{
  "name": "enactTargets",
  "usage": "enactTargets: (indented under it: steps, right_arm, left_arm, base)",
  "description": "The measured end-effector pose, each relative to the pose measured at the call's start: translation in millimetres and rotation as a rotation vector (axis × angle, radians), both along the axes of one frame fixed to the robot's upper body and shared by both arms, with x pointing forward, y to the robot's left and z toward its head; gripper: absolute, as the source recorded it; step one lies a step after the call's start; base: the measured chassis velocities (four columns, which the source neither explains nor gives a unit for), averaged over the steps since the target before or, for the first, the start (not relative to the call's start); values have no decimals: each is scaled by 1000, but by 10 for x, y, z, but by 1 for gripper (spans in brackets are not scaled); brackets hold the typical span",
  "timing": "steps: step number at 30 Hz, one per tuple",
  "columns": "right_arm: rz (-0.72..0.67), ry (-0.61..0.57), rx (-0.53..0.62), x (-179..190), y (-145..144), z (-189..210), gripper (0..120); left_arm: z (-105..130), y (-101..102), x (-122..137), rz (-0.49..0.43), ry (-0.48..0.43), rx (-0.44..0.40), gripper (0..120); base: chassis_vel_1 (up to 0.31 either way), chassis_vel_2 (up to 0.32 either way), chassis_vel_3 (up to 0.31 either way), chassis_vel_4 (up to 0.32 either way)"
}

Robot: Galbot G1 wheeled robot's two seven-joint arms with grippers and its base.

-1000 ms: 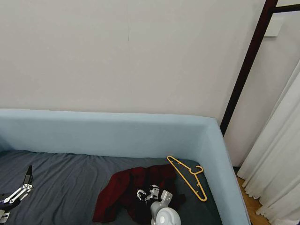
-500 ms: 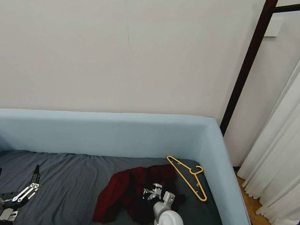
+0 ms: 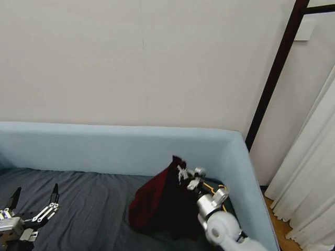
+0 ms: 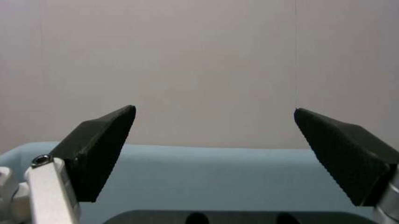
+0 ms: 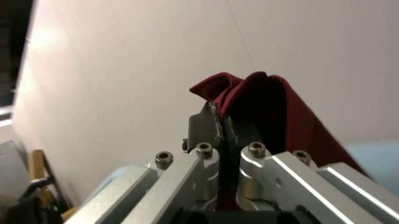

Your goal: Pick up the clothes from the sofa and hang them on the clothes hanger.

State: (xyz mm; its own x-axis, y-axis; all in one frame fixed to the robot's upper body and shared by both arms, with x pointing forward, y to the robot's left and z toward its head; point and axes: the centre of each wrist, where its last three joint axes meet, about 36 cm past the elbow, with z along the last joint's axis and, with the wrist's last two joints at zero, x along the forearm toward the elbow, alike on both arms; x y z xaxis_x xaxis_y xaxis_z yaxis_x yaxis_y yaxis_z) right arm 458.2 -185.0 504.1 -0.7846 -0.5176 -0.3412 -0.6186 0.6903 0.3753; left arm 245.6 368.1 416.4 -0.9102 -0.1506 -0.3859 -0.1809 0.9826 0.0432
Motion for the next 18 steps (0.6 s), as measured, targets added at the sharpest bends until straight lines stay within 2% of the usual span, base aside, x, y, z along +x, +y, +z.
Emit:
enactTargets:
  steps: [1,6,7,10,15,18]
  right_arm:
    - [0,0,0,0,0,0,0]
    - [46,-140,4,17,-192,876,0]
    - [46,-140,4,17,-192,876,0]
    - [34,-229,-54,157,-313,1252,0]
    - [20,-293,-88,329,-428,1602,0]
    - [18,-301,-89,356,-446,1676,0]
  left_arm:
    - [0,0,0,0,0,0,100]
    - [24,-36,67,-4,-23,-10,100]
    - [24,-36,67,-4,-23,-10,100]
    - [32,-40,74,-3,-33,-12,100]
    - [54,-5,76,0,-44,-10,100]
    - [60,4,78,1,-47,-10,100]
  base:
    - [0,0,0,0]
    - [0,0,0,0]
    - [0,0,0,0]
    - [0,0,0,0]
    - [0,0,0,0]
    - [0,0,0,0]
